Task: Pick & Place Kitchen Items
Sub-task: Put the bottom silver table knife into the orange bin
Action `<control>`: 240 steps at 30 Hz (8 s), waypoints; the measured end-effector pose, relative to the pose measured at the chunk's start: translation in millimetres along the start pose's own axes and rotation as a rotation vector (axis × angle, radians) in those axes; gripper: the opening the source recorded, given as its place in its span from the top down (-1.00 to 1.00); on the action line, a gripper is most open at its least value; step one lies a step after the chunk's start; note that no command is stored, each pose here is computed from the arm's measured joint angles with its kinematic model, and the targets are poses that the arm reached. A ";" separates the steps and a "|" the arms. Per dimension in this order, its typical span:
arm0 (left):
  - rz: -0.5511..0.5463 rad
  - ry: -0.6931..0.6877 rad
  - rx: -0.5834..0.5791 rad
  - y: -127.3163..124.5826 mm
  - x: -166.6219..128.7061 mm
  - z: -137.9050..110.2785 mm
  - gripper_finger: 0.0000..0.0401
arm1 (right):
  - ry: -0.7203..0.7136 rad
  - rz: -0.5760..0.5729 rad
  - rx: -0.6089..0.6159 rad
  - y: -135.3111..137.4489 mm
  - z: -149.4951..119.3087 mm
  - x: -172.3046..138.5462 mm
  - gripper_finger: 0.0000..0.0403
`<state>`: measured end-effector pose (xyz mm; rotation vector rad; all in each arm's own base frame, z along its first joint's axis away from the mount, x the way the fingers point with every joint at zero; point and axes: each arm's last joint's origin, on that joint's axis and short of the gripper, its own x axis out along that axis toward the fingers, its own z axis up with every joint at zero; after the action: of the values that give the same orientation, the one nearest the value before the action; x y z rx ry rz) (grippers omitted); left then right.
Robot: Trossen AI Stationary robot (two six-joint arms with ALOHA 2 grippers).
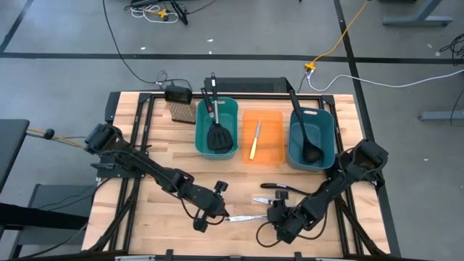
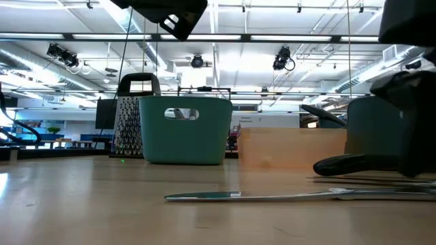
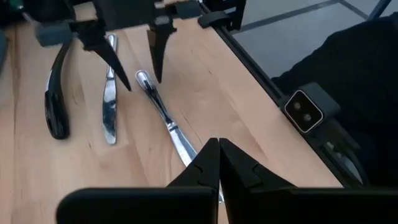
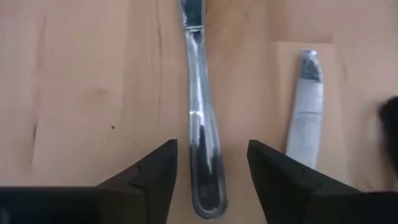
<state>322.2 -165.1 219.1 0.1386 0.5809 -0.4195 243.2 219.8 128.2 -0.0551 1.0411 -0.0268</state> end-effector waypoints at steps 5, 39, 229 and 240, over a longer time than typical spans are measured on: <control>0.006 -0.003 0.002 -1.0 0.0 0.1 0.98 | 0.017 -0.007 -0.007 3.1 -3.4 11.2 0.10; 0.141 0.282 -0.135 21.1 52.1 -59.0 0.98 | 0.021 -0.045 0.149 -23.9 14.5 30.9 0.51; 0.204 0.380 -0.148 17.8 48.3 -73.5 0.93 | 0.254 -0.004 0.198 -22.3 46.0 -17.1 0.60; 0.228 0.352 -0.096 2.6 48.0 -70.3 0.98 | 0.235 -0.025 0.192 -23.1 46.7 -17.2 0.60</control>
<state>324.2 -162.2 134.0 0.1861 0.9195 -0.1436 274.9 199.1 167.9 0.1121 1.2678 -0.1589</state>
